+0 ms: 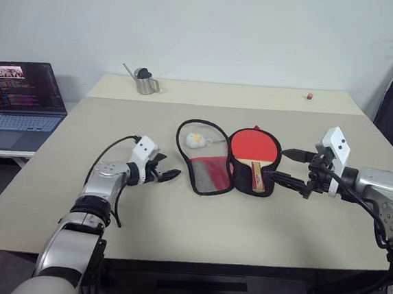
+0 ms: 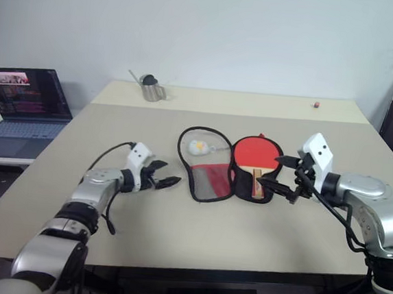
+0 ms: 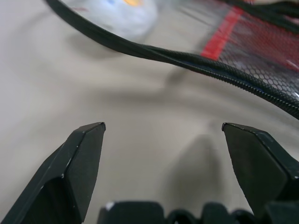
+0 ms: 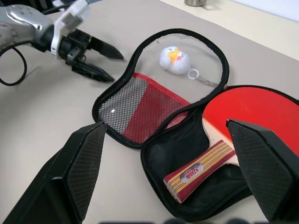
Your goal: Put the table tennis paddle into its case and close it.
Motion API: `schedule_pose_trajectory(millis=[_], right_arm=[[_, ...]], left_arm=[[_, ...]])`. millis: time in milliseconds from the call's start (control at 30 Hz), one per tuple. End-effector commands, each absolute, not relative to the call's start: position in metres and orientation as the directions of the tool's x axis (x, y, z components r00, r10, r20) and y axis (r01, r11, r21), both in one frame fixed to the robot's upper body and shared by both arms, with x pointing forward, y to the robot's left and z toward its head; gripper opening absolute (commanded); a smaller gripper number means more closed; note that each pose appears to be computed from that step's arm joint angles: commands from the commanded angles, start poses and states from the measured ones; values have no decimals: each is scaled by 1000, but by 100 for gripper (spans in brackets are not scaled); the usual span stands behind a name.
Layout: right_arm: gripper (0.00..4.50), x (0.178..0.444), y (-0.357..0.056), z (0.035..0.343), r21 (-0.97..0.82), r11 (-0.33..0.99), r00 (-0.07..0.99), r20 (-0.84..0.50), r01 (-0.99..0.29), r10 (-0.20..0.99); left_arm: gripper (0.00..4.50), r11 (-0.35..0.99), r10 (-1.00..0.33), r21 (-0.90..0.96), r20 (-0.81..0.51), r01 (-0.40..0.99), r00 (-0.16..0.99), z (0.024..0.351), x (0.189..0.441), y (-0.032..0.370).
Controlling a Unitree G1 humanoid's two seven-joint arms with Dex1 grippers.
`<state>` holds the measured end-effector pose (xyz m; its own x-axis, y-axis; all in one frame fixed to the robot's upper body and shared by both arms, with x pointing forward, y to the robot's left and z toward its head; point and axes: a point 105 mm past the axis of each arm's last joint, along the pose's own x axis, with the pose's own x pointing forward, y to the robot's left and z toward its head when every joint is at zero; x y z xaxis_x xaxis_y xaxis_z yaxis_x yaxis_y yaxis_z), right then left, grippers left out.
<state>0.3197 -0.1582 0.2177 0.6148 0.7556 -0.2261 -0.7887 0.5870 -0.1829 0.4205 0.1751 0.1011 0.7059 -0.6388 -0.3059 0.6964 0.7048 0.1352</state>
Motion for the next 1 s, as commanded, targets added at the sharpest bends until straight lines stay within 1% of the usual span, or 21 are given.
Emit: schedule_pose_trajectory(millis=[33, 133, 233, 300, 400, 533, 633, 767, 900, 1000], right_arm=[[449, 319, -165, 233, -237, 609, 650, -178, -757, 739], [449, 320, -166, 234, -240, 621, 662, -173, -747, 730], [449, 320, -170, 235, -243, 634, 675, -169, -734, 718], [449, 318, -175, 237, -248, 650, 692, -164, -719, 703], [449, 314, -187, 239, -256, 682, 725, -160, -685, 669], [449, 310, -196, 242, -262, 713, 758, -153, -650, 635], [449, 306, -201, 243, -263, 733, 777, -148, -628, 612], [449, 301, -205, 241, -259, 753, 795, -146, -605, 588], [449, 300, -208, 241, -251, 774, 813, -141, -581, 565], [449, 306, -209, 237, -225, 797, 828, -134, -561, 545]], left_arm=[[438, 678, -667, 163, -272, 716, 693, 116, 429, 158], [438, 669, -680, 158, -264, 727, 684, 118, 432, 147], [438, 628, -719, 182, -236, 757, 654, 131, 435, 128], [438, 592, -756, 204, -194, 780, 625, 148, 437, 111], [438, 500, -830, 256, -130, 827, 542, 181, 437, 76], [438, 408, -886, 286, -104, 867, 451, 198, 430, 42], [438, 358, -909, 299, -107, 885, 404, 202, 426, 19], [438, 354, -908, 283, -127, 892, 400, 195, 424, -2], [438, 340, -909, 288, -143, 895, 391, 188, 421, -11], [438, 326, -919, 291, -124, 899, 374, 192, 420, -6]])
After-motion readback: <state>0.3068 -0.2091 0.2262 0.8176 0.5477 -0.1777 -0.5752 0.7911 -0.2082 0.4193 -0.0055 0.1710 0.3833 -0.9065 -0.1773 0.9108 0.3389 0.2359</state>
